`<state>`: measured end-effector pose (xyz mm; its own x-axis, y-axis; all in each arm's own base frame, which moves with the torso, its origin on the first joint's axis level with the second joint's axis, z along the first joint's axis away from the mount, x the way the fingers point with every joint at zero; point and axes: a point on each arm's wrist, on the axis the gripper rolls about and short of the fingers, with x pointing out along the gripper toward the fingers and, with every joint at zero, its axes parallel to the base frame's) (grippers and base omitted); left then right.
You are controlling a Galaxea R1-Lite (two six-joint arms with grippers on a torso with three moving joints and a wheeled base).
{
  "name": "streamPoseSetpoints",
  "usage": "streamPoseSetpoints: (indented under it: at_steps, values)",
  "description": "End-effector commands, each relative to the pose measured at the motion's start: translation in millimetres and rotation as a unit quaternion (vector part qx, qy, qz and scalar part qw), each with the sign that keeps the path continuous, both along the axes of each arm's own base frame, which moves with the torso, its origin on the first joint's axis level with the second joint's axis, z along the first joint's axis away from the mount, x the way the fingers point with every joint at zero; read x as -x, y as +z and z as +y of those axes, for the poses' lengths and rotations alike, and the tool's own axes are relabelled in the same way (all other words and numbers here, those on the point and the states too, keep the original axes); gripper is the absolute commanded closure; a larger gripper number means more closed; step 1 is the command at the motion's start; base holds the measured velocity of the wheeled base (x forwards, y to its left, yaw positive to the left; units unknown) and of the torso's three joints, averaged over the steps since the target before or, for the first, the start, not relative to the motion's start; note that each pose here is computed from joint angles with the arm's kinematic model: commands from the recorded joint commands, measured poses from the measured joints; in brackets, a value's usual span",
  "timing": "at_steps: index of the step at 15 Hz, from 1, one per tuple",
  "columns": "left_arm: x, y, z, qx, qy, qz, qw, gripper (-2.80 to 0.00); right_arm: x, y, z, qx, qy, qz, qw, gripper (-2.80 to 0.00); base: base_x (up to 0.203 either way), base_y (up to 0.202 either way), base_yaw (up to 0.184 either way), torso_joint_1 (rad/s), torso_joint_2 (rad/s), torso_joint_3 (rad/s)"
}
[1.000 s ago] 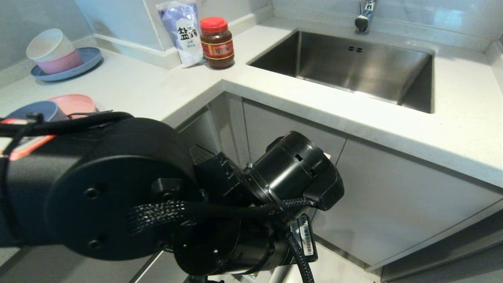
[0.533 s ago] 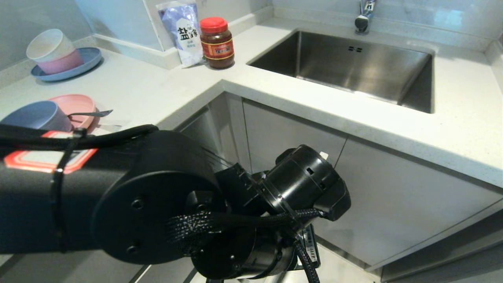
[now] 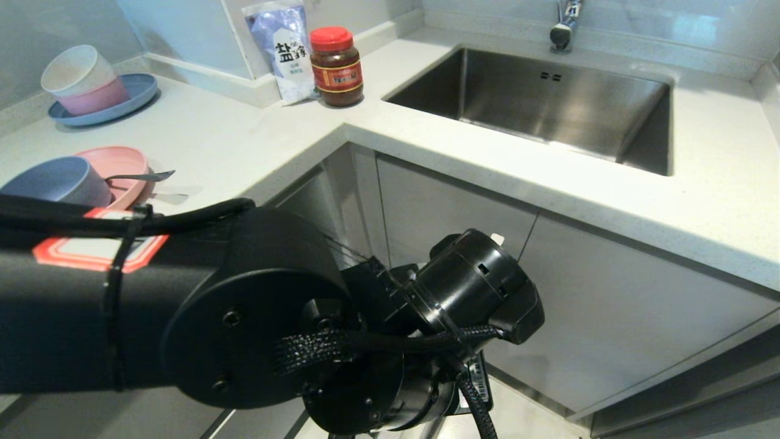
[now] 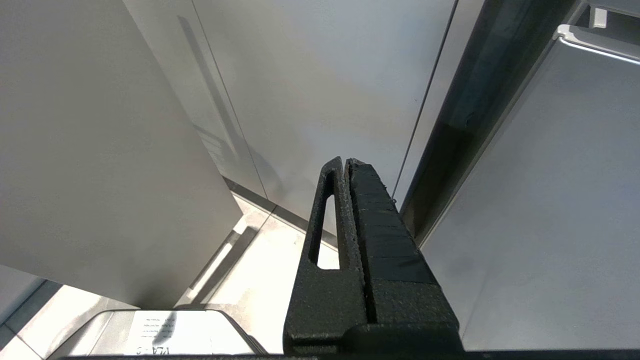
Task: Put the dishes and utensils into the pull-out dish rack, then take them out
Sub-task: Close the cupboard
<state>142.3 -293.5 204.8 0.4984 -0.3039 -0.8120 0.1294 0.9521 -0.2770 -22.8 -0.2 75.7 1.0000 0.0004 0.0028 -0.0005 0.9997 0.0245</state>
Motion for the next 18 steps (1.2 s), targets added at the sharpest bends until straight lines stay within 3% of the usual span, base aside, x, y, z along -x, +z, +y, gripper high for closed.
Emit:
streamPoseSetpoints:
  at_steps: [1, 5, 10, 18]
  values:
    - [-5.1, -0.7, 2.7, -0.006, 0.016, -0.007, 0.9998, 0.0, 0.2, -0.4, 0.0, 0.0, 0.0, -0.002, 1.0, 0.0, 0.0, 0.0, 0.0, 0.0, 0.0, 0.0]
    - [-11.8, -1.2, 5.8, -0.017, 0.034, -0.023, 0.999, 0.0, 0.2, -0.5, 0.0, 0.0, 0.0, -0.002, 1.0, 0.0, 0.0, 0.0, 0.0, 0.0, 0.0, 0.0]
    - [-29.8, -6.6, 12.2, -0.054, 0.07, -0.059, 0.9943, 0.0, 0.2, -0.6, 0.0, 0.0, 0.0, -0.001, 1.0, 0.0, 0.0, 0.0, 0.0, 0.0, 0.0, 0.0]
    - [-55.2, -10.5, 25.5, -0.115, 0.133, -0.125, 0.9764, 0.0, 0.1, -0.4, 0.0, 0.0, 0.0, -0.001, 1.0, 0.0, 0.0, 0.0, 0.0, 0.0, 0.0, 0.0]
